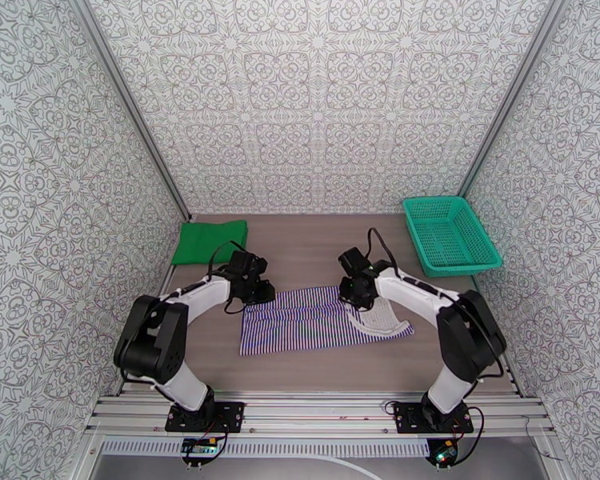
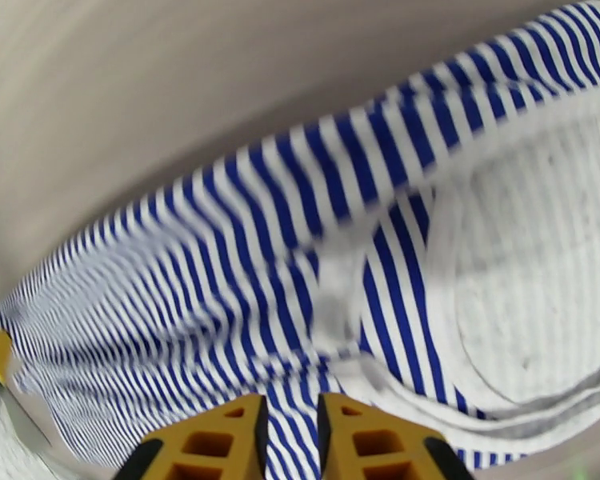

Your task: Fold and stack the mixed laundry pile

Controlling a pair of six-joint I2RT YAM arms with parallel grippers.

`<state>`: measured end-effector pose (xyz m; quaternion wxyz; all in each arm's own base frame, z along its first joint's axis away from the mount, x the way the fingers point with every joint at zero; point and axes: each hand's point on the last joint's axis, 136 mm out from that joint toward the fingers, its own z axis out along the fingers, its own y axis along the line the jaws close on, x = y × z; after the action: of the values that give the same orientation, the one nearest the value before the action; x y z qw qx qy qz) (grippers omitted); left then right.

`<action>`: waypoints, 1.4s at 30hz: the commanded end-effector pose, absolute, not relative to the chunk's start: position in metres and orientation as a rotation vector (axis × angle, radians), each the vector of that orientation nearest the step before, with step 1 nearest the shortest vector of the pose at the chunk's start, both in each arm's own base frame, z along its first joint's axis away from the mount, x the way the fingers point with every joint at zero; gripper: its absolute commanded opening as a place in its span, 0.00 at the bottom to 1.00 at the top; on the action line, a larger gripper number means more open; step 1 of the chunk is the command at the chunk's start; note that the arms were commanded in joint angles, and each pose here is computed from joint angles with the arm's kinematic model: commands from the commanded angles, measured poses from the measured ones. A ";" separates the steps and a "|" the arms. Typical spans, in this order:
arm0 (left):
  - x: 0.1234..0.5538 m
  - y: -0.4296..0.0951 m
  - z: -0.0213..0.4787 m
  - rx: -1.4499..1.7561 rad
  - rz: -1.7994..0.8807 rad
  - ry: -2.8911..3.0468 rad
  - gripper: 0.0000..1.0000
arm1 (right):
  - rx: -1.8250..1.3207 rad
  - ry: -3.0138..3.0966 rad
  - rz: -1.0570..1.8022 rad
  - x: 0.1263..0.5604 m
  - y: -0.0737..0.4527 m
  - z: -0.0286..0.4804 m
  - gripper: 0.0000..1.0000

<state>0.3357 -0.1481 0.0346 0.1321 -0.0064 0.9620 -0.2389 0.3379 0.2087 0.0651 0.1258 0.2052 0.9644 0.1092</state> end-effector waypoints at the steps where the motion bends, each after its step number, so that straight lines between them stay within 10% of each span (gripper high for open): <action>1: 0.319 -0.142 0.017 -0.002 -0.682 2.860 0.15 | 0.713 2.735 0.209 0.368 0.194 0.059 0.22; 26: 0.181 -0.256 0.022 0.009 -1.094 2.878 0.15 | 0.220 2.857 0.325 0.488 0.277 0.007 0.26; 42: 0.228 -0.269 0.084 0.228 -1.085 2.739 0.13 | 0.029 2.615 0.365 0.476 0.250 0.176 0.38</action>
<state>0.2214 -0.2851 0.0905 0.1014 0.0545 0.9145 -0.3880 0.4903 0.2764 0.1386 0.2192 0.0051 0.9643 0.1485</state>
